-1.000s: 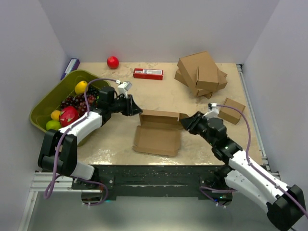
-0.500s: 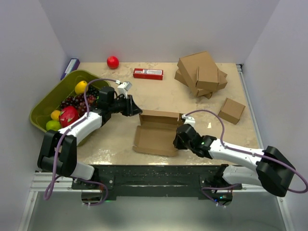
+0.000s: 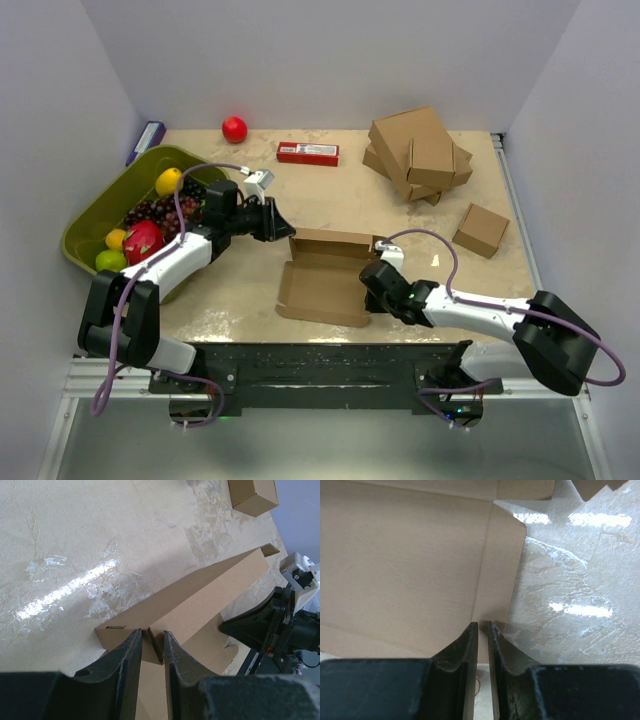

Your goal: Fold the paper box

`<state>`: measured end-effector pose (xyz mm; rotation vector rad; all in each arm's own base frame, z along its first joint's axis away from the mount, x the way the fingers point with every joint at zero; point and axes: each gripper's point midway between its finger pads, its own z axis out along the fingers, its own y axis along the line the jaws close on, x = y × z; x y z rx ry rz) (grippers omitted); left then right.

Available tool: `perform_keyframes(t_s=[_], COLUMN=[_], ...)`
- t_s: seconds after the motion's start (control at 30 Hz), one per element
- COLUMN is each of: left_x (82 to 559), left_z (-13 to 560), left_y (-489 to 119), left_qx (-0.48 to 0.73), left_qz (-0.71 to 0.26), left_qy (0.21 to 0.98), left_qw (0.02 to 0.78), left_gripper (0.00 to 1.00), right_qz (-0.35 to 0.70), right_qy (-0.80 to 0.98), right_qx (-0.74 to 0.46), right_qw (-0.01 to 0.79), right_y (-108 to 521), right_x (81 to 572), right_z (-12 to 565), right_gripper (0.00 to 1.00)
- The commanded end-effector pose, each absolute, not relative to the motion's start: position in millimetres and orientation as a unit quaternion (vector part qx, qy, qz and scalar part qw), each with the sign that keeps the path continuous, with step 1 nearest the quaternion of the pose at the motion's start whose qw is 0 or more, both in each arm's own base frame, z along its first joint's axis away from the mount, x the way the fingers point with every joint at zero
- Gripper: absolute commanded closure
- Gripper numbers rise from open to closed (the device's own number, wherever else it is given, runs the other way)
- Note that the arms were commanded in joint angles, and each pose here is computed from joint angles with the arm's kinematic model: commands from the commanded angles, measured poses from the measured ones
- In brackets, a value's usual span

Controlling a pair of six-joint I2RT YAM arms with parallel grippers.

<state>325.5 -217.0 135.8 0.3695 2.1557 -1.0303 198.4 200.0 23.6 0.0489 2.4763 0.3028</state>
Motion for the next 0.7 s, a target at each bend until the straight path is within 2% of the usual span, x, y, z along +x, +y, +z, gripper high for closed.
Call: perform_keyframes(t_s=[0.0, 0.2, 0.43, 0.5, 0.53, 0.63, 0.67], left_x=[316, 316, 315, 315, 316, 315, 316], left_z=[129, 130, 132, 133, 133, 134, 135], left_y=[-215, -215, -215, -214, -214, -214, -214], left_qx=[0.151, 0.152, 0.154, 0.153, 0.153, 0.154, 0.154], left_qz=[-0.391, -0.392, -0.391, -0.390, -0.389, -0.389, -0.388], left_qy=[0.840, 0.839, 0.838, 0.838, 0.838, 0.837, 0.837], left_qw=[0.345, 0.346, 0.349, 0.350, 0.351, 0.352, 0.354], left_gripper=[0.72, 0.72, 0.72, 0.72, 0.72, 0.72, 0.72], right_qz=[0.102, 0.082, 0.108, 0.115, 0.114, 0.143, 0.162], right_qy=[0.940, 0.948, 0.950, 0.945, 0.942, 0.925, 0.917], right_qx=[0.032, 0.033, 0.051, 0.055, 0.062, 0.090, 0.100], right_qw=[0.325, 0.307, 0.290, 0.301, 0.309, 0.339, 0.352], right_y=[199, 192, 194, 194, 191, 190, 190], right_x=[204, 197, 187, 189, 193, 205, 209], right_z=[22, 9, -1, 8, 14, 42, 55], right_gripper=[0.82, 0.82, 0.81, 0.75, 0.68, 0.55, 0.54])
